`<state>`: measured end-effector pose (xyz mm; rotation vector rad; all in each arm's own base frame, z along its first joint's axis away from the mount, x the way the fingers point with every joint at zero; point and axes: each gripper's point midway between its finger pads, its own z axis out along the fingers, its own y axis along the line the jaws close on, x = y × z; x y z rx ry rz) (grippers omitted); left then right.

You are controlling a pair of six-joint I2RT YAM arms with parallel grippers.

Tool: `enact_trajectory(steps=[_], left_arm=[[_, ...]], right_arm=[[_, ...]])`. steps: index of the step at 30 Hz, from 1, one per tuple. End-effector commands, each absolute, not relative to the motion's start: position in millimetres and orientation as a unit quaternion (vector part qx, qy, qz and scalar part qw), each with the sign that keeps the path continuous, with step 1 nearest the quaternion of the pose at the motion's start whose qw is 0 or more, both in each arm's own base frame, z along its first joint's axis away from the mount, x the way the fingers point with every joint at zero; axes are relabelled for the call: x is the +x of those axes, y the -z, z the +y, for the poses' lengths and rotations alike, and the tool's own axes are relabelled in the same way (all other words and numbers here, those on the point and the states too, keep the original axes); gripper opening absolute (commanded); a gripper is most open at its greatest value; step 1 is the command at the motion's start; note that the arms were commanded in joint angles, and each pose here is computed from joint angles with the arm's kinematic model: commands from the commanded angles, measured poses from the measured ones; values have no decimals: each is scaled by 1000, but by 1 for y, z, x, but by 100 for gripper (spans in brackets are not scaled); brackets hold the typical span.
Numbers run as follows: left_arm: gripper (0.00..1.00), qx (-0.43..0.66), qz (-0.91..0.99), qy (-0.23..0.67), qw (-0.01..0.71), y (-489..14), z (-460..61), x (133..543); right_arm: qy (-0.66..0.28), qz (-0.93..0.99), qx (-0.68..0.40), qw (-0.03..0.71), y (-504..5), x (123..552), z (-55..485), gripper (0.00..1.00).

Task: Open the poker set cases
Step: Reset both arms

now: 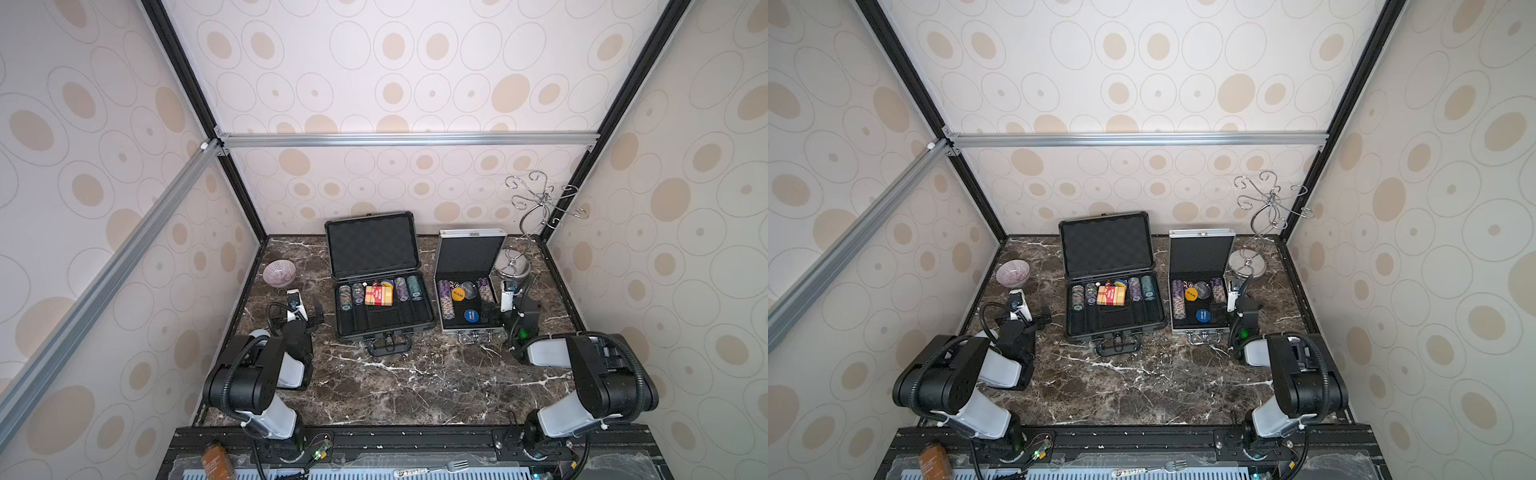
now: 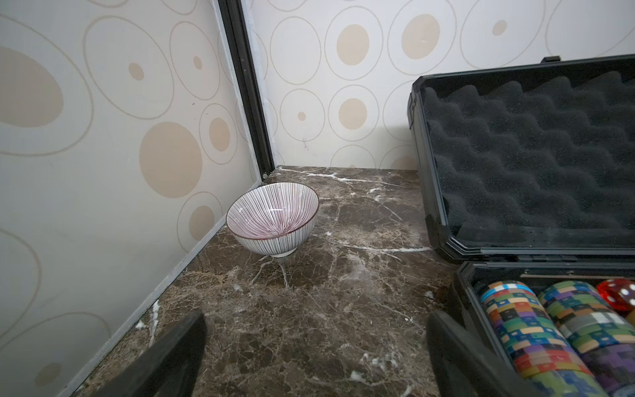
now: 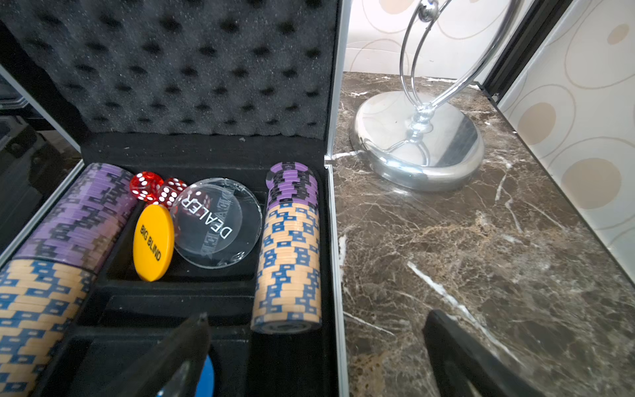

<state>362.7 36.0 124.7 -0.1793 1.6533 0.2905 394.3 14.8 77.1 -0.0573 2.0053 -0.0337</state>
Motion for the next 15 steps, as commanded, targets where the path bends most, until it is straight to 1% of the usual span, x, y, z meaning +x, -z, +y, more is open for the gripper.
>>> enact_trajectory(steps=[1, 15], left_arm=[[100, -85, 722, -128, 675, -134, 38, 366], [100, -84, 724, -128, 673, -133, 38, 367]], right_arm=[[15, 838, -21, 545, -84, 399, 13, 100], [15, 838, -20, 545, -84, 398, 12, 100]])
